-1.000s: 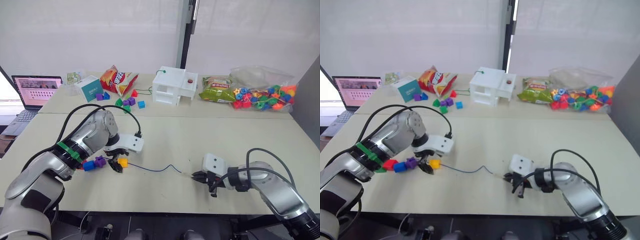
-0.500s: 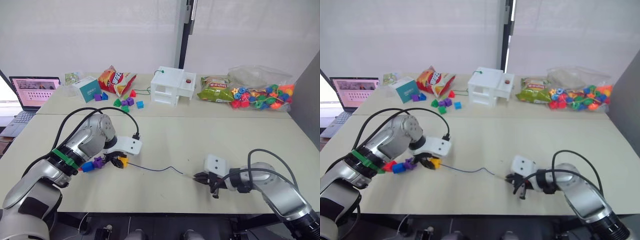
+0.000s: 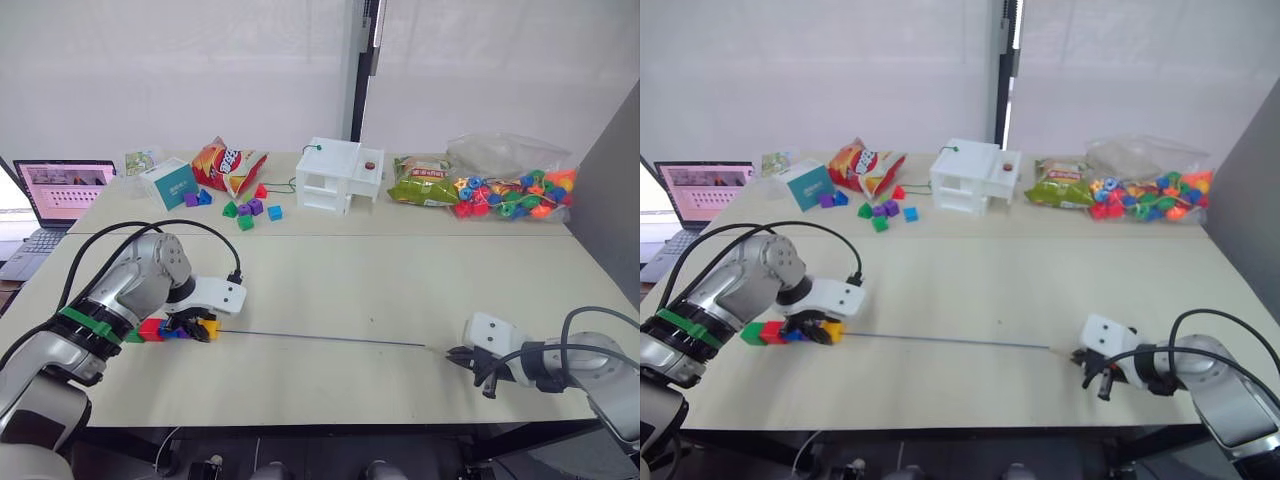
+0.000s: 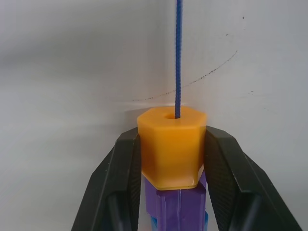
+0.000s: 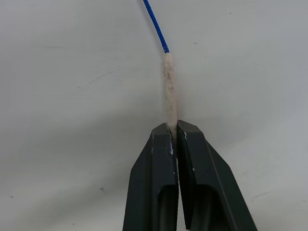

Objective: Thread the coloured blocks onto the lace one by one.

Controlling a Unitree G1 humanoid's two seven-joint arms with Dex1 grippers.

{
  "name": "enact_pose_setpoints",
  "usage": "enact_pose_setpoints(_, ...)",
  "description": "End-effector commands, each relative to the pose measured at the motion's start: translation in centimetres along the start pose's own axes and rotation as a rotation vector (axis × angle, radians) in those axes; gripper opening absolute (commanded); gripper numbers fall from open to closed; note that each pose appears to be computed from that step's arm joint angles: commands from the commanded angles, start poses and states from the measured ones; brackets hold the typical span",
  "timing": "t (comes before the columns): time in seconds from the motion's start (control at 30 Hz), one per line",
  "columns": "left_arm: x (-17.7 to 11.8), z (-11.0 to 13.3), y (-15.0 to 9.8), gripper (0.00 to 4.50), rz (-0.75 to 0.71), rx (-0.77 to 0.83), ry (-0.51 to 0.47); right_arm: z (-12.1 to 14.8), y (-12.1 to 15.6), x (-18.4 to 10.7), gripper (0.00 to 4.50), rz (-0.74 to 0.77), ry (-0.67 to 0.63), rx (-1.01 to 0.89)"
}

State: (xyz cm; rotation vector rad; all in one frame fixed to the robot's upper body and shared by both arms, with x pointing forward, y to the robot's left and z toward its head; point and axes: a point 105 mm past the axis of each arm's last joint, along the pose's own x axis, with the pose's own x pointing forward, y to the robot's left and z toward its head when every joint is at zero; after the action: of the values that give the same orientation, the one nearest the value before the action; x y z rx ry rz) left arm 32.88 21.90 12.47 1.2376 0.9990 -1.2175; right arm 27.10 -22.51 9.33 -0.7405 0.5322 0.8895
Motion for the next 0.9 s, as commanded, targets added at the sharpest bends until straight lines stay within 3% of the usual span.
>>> enact_pose_setpoints(0.03,0.8,-1.3,-0.9,1.3,-0.043,-0.047,0.046,-0.3,-0.1,0.3,0.0,-0.011,0.022,0.001)
enact_pose_setpoints(0.37,1.4,-0.2,-1.3,1.3,-0.038,-0.067,0.0,-1.2,-0.2,2.4,0.0,-0.049,0.083,0.082)
enact_pose_setpoints(0.53,1.5,0.1,-1.2,1.3,0.001,-0.061,-0.044,-1.2,-0.5,2.5,1.59,-0.075,0.087,0.086)
enact_pose_setpoints(0.6,1.2,0.1,-1.2,2.34,0.035,-0.1,-0.095,-0.7,-1.1,1.6,2.29,-0.114,0.05,0.099)
enact_pose_setpoints(0.8,-1.8,0.5,-1.4,4.28,0.12,-0.229,-0.323,1.0,-2.0,-2.0,4.31,-0.199,-0.068,0.149)
enact_pose_setpoints(0.83,-2.8,0.7,-1.4,4.48,0.152,-0.247,-0.395,1.4,-2.1,-2.9,4.48,-0.222,-0.11,0.167)
enact_pose_setpoints(0.9,-4.5,0.7,-1.8,4.48,0.199,-0.273,-0.51,2.1,-2.3,-4.2,4.48,-0.254,-0.18,0.207)
